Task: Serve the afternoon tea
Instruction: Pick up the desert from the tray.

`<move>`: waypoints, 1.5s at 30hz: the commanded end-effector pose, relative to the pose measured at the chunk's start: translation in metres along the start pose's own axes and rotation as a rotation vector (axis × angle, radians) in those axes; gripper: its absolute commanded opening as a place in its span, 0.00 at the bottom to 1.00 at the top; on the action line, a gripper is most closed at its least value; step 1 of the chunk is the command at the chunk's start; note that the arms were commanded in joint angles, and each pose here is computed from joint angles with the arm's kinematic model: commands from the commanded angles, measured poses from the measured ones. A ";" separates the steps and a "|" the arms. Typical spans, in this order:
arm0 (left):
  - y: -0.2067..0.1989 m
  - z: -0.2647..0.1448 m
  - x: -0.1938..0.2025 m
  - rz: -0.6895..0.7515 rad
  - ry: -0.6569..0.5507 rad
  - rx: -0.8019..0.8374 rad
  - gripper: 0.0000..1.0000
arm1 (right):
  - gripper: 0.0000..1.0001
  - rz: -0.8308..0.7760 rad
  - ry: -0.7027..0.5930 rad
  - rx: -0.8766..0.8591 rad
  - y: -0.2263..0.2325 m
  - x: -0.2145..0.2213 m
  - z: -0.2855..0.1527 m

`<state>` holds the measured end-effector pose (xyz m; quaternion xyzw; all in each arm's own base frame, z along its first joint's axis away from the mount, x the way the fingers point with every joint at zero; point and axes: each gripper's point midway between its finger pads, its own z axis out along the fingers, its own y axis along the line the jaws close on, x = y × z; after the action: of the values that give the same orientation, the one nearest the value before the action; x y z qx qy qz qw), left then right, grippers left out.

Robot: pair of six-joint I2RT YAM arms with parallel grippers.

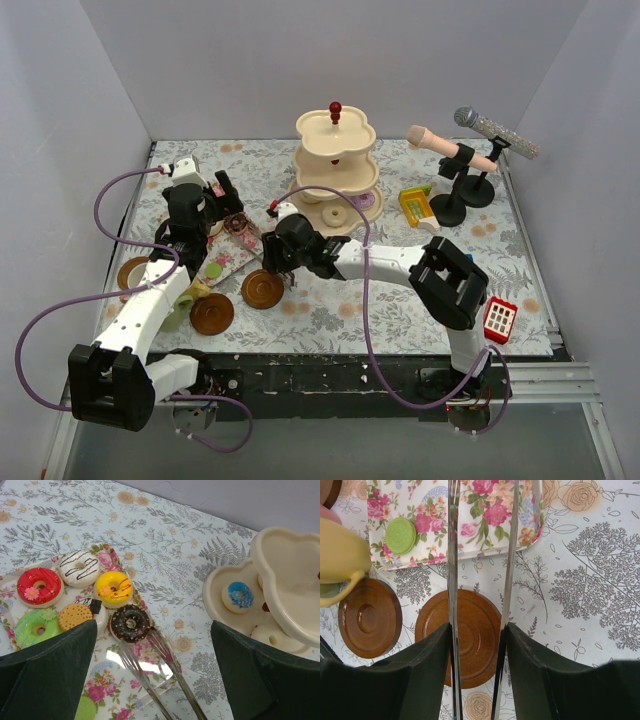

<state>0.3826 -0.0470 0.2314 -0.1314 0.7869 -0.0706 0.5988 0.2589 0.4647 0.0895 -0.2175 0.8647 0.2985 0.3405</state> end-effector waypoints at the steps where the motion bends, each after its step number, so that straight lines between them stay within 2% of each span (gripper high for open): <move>1: -0.002 -0.004 -0.014 0.005 -0.031 0.000 0.98 | 0.55 -0.002 -0.019 -0.024 0.009 -0.014 0.007; 29: -0.003 -0.005 -0.015 0.007 -0.037 0.005 0.98 | 0.56 -0.060 -0.009 0.030 -0.002 -0.032 0.037; 33: -0.003 -0.005 -0.016 0.006 -0.037 0.004 0.98 | 0.50 -0.065 -0.023 0.018 0.001 -0.035 0.034; 40: -0.003 -0.004 -0.014 0.009 -0.035 0.006 0.98 | 0.32 -0.081 -0.077 -0.010 0.006 -0.050 0.019; 45: -0.003 -0.003 -0.014 0.008 -0.032 0.005 0.98 | 0.26 -0.086 -0.108 -0.014 0.009 -0.059 0.004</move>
<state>0.3827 -0.0470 0.2315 -0.1309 0.7869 -0.0703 0.5990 0.2844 0.4783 0.0698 -0.2509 0.8691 0.2625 0.3358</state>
